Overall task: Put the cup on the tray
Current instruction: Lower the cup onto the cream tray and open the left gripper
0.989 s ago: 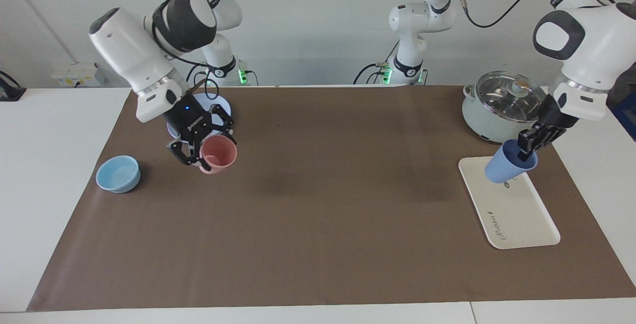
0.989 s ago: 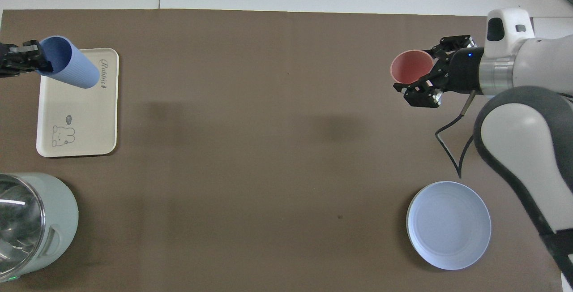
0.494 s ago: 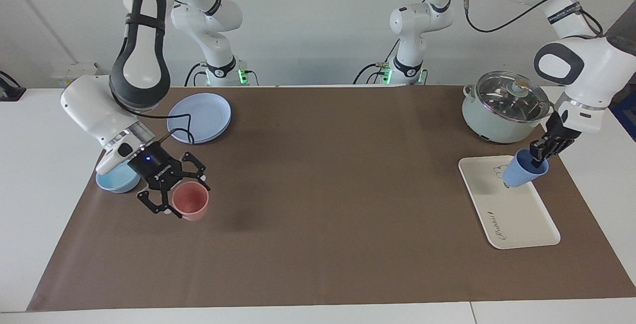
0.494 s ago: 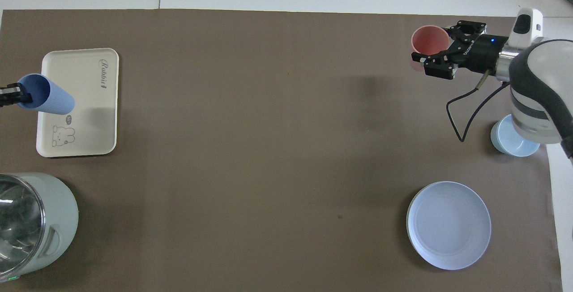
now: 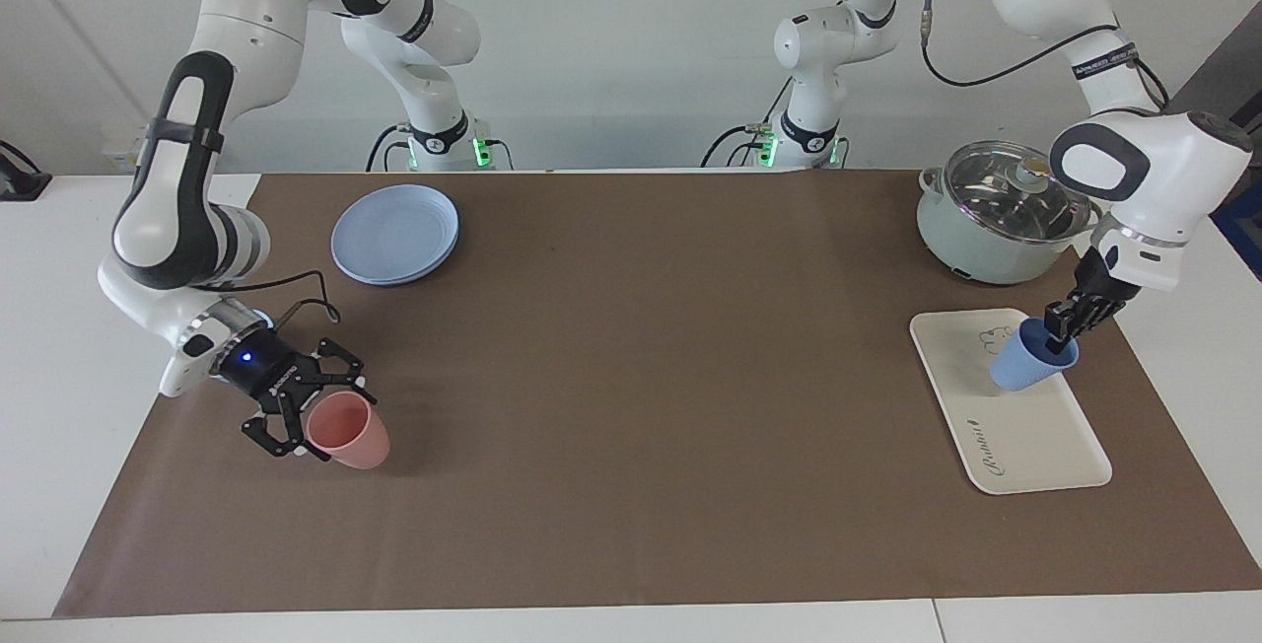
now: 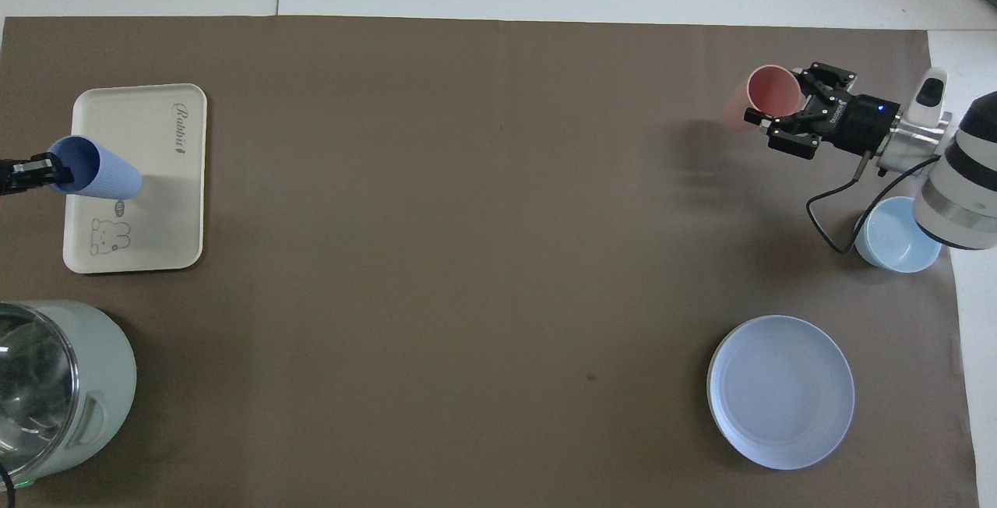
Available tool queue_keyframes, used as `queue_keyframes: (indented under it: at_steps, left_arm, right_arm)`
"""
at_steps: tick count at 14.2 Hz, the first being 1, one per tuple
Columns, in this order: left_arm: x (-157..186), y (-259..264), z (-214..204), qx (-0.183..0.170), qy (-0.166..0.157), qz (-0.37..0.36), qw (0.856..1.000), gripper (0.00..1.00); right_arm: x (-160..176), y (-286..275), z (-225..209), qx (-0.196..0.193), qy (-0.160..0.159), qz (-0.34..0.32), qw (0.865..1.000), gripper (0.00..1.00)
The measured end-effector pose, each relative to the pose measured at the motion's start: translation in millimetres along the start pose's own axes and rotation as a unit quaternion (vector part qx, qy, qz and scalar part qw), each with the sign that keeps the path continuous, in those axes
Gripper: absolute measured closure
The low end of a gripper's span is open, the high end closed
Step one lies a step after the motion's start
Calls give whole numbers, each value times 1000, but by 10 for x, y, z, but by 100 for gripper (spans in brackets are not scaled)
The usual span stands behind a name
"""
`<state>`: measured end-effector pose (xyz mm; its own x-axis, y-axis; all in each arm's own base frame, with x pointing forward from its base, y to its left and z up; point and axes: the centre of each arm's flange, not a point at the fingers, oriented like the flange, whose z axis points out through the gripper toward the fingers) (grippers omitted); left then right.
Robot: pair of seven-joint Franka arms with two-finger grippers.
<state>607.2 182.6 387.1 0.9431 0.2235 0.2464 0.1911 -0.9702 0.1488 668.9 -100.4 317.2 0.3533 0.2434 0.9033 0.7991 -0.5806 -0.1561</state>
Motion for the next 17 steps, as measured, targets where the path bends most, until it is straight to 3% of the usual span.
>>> queue_keyframes:
  at_steps: [6, 9, 14, 16, 17]
  left_arm:
    - [-3, -132, 205, 3, 4, -9, 1000, 93]
    - [2, -136, 194, -1, 2, -12, 1000, 65]
    - [263, 45, -190, -26, -23, 4, 999, 3]
    - [366, 225, -386, -34, -41, 9, 999, 0]
    - [407, 364, -471, -26, -52, 13, 998, 0]
  right_arm:
    - [-301, -29, 11, 2, 2, -13, 1000, 12]
    - [-454, -41, -39, 0, -2, -22, 1000, 12]
    - [-587, -90, -31, 3, -6, -25, 1000, 12]
    - [-588, -93, -40, 2, -5, -25, 1000, 12]
    - [-582, -93, -43, 1, -5, -25, 1000, 4]
